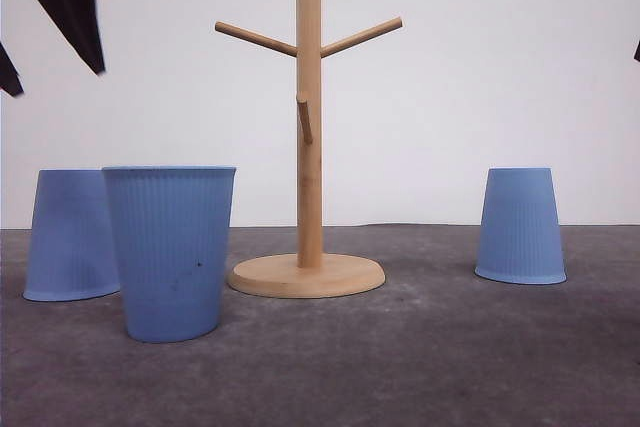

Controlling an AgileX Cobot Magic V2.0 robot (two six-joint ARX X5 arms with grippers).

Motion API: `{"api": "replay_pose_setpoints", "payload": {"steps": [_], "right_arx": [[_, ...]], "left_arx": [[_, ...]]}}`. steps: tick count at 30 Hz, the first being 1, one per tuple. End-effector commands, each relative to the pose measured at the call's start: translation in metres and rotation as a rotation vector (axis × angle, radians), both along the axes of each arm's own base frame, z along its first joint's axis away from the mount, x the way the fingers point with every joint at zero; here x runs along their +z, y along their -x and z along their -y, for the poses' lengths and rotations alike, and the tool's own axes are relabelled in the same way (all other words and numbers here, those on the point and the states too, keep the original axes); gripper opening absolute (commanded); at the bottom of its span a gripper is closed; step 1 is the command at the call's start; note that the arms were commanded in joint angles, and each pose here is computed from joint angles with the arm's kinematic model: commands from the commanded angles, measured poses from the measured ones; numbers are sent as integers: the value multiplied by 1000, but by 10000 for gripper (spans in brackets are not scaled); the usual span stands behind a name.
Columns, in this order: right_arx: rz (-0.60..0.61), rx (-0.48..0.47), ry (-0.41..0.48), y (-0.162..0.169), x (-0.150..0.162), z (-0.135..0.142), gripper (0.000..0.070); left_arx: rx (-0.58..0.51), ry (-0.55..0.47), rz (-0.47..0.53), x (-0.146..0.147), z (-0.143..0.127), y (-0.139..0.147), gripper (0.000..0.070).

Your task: Place three cups

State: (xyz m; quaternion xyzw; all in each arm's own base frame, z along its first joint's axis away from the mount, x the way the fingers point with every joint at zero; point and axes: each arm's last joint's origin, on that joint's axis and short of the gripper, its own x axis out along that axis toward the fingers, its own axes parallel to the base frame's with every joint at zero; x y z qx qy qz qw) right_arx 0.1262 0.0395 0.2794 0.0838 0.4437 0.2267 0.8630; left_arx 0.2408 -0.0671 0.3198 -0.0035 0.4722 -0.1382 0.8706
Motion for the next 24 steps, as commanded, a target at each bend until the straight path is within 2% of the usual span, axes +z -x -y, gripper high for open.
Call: {"api": "replay_pose_setpoints", "payload": {"steps": [1,2,12,24], "right_arx": [[17,3,-11,-1,5,-1,434],[18,5,-10,-1,5,-1,434],[28,15,-3,-1,5,-1,434],[49,14,-8,-3,7,-1,434]], "left_arx": [[14,-3,-6,0,1,-14,575],[22,-6,-19,-3,1,-21,599],[96,-30,-117,-53,-9,-78,630],[98,-41,-163,-83,-8,-98,636]]}}
